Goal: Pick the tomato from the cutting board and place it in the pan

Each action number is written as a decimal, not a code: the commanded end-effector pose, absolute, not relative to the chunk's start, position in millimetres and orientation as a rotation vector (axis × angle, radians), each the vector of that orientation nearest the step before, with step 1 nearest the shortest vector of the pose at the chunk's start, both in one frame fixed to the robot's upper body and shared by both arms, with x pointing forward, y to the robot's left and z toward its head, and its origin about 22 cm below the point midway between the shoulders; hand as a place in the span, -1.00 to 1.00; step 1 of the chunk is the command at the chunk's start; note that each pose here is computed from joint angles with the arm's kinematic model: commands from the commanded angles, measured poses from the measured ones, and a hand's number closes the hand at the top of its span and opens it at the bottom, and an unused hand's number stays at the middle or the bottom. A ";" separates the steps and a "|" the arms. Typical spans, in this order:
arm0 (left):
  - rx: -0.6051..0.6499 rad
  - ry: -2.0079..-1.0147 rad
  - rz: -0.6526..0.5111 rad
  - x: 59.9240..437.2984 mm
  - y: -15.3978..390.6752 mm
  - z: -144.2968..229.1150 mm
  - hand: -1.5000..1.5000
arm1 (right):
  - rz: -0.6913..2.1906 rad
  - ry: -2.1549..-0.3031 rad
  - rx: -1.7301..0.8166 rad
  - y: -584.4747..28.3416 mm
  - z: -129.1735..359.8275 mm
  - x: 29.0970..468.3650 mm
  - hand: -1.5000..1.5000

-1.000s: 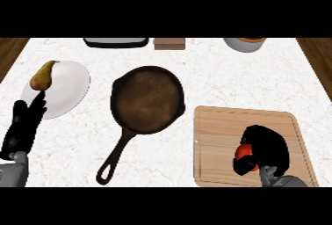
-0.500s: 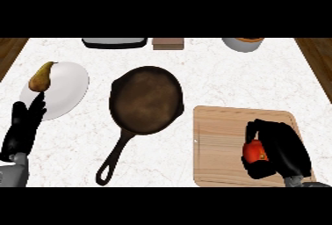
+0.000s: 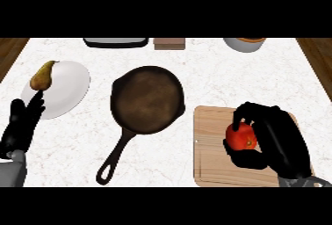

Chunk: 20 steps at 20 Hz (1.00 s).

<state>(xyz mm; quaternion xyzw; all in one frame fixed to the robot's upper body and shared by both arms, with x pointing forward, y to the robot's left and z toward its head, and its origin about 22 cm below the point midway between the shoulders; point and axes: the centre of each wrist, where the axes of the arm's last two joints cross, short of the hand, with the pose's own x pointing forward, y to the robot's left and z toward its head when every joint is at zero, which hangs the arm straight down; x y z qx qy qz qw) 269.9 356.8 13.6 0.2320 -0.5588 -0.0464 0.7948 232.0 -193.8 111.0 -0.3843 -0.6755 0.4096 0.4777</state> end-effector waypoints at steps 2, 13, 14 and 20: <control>0.502 -1.199 -0.100 274.3 331.6 14.1 0.00 | 0.967 -1.694 -0.869 -142.7 118.3 260.9 1.00; 0.486 -1.210 -0.115 276.8 340.4 13.8 0.00 | 0.788 -1.662 -0.717 -77.9 85.0 340.1 1.00; 0.467 -1.213 -0.128 273.5 340.3 0.9 0.00 | 0.797 -1.652 -0.705 -59.9 110.9 345.4 1.00; 0.462 -1.234 -0.130 283.9 345.1 23.1 0.00 | 0.784 -1.584 -0.691 -60.4 61.9 382.0 1.00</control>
